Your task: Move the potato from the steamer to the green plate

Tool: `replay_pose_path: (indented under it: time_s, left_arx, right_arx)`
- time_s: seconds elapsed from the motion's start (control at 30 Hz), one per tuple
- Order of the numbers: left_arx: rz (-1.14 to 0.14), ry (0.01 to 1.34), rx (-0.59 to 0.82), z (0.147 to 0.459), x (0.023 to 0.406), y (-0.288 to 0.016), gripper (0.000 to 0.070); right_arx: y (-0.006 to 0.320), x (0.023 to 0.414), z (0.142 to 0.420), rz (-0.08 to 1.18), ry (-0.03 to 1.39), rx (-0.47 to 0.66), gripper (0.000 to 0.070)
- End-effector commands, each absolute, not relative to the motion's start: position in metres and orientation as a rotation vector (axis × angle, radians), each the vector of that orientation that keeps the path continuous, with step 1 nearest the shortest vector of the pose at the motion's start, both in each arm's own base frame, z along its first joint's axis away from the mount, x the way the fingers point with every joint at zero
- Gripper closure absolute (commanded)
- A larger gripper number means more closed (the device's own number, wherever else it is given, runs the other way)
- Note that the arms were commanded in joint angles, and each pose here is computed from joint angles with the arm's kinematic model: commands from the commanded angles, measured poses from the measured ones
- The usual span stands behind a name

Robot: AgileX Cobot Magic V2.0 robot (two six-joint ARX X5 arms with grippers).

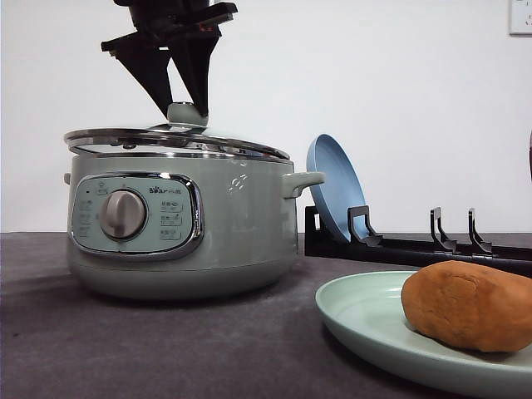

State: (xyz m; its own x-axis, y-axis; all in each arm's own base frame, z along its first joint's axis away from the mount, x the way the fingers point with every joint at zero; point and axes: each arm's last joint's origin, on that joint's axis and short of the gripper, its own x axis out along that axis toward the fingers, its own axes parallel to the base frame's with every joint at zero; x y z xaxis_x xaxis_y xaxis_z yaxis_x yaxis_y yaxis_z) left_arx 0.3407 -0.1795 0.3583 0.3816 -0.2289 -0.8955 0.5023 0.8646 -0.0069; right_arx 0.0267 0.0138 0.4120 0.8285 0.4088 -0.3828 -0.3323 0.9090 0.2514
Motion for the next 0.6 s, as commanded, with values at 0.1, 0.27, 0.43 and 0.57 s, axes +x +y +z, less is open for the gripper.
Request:
replay_pose_path:
  time_s: [0.1, 0.27, 0.43, 0.57]
  left_arx:
    - [-0.491, 1.009, 0.279, 0.371, 0.34, -0.183, 0.0691]
    - [-0.49, 1.024, 0.282, 0.366, 0.342, -0.184, 0.0691]
    - [-0.498, 1.04, 0.291, 0.359, 0.345, -0.19, 0.0691]
    - [-0.506, 1.052, 0.3, 0.356, 0.344, -0.194, 0.0691]
  right_arx:
    - [0.013, 0.026, 0.416, 0.406, 0.43, 0.194, 0.0045]
    - [0.013, 0.026, 0.416, 0.406, 0.431, 0.193, 0.0045]
    - [0.013, 0.026, 0.416, 0.406, 0.431, 0.193, 0.0045]
    - [0.013, 0.026, 0.416, 0.406, 0.43, 0.193, 0.0045]
